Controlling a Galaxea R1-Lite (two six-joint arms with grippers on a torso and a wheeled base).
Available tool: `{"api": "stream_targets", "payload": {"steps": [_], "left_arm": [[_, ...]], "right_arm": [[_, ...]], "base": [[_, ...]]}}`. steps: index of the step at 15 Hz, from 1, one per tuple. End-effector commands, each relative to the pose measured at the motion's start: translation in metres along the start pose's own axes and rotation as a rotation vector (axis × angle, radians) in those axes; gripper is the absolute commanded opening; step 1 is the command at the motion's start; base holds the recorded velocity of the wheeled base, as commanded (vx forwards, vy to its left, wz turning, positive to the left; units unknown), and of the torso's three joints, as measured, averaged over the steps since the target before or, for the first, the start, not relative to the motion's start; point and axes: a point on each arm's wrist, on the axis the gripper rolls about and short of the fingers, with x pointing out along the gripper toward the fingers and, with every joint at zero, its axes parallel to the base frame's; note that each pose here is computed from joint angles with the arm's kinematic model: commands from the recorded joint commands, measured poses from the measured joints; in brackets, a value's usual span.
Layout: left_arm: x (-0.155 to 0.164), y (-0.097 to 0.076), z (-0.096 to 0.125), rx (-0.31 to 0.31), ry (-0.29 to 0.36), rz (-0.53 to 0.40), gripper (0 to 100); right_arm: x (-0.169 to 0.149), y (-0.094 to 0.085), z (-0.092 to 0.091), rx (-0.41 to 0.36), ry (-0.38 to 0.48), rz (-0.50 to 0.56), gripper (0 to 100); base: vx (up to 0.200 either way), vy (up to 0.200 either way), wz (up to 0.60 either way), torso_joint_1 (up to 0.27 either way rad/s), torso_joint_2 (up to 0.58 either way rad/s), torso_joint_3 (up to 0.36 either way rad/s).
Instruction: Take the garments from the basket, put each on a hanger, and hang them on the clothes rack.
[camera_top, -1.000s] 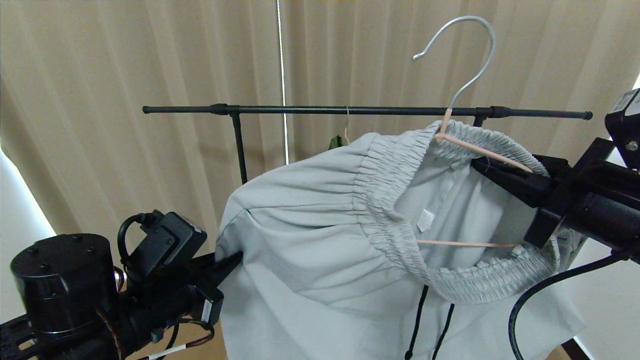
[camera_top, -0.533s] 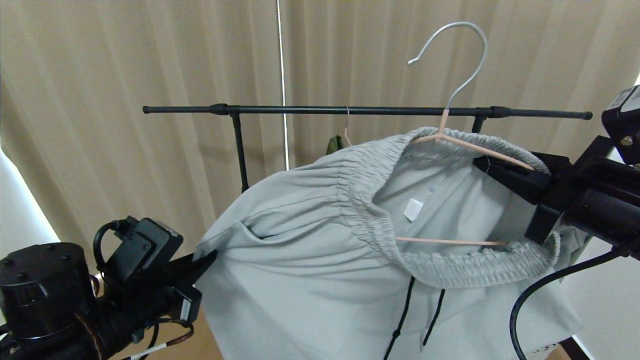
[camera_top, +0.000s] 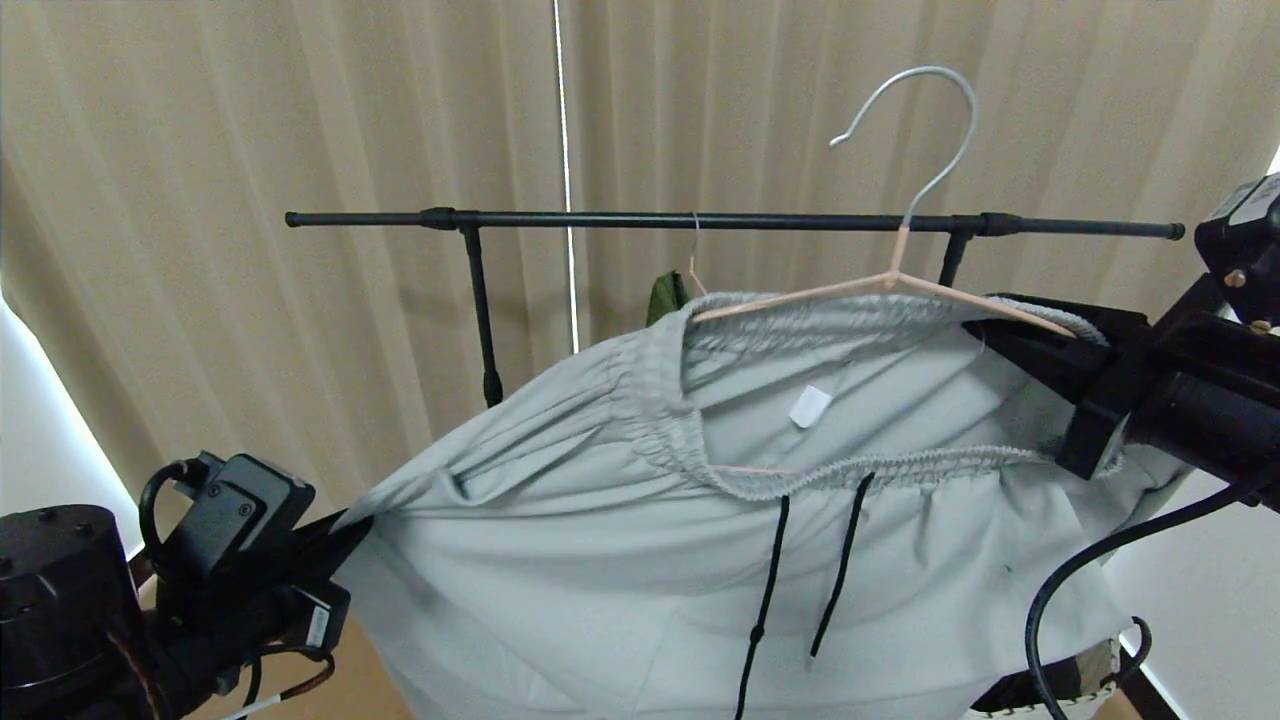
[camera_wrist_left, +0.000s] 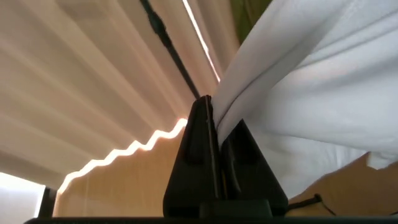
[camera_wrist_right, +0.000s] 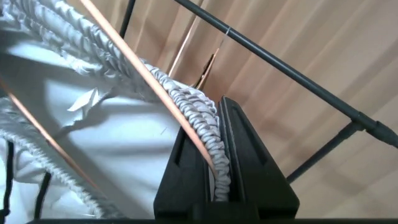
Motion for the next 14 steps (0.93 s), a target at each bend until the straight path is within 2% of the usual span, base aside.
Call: {"api": "stream_targets", "payload": {"steps": [1, 4, 6, 7, 9, 12, 13, 14], "left_arm": [[-0.002, 0.000, 0.002, -0.001, -0.017, 0.002, 100], [-0.011, -0.001, 0.004, -0.003, -0.044, -0.008, 100], [-0.015, -0.001, 0.007, -0.003, -0.067, -0.009, 100], [-0.021, -0.004, 0.009, -0.009, -0.094, -0.022, 100], [-0.041, -0.012, 0.022, -0.049, -0.208, -0.081, 100], [-0.053, -0.009, 0.028, -0.063, -0.273, -0.070, 100], [-0.053, -0.009, 0.028, -0.063, -0.273, -0.070, 100], [-0.062, -0.007, 0.030, -0.111, -0.286, -0.070, 100]], "right_arm": [[0.000, 0.000, -0.001, 0.000, 0.006, -0.002, 0], [0.001, 0.000, -0.001, -0.001, 0.019, -0.019, 0], [-0.001, 0.000, -0.003, 0.000, 0.063, -0.017, 0], [-0.006, 0.000, -0.004, -0.001, 0.082, -0.030, 0], [-0.017, -0.008, -0.009, -0.001, 0.152, -0.098, 0], [-0.032, -0.019, -0.018, 0.006, 0.244, -0.155, 0], [-0.032, -0.019, -0.018, 0.006, 0.244, -0.155, 0], [-0.044, -0.025, -0.024, 0.012, 0.302, -0.197, 0]], "base": [[0.000, 0.000, 0.00, 0.000, 0.00, 0.000], [0.000, 0.000, 0.00, 0.000, 0.00, 0.000], [0.000, 0.000, 0.00, 0.000, 0.00, 0.000], [0.000, 0.000, 0.00, 0.000, 0.00, 0.000], [0.000, 0.000, 0.00, 0.000, 0.00, 0.000], [0.000, 0.000, 0.00, 0.000, 0.00, 0.000], [0.000, 0.000, 0.00, 0.000, 0.00, 0.000], [0.000, 0.000, 0.00, 0.000, 0.00, 0.000]]}}
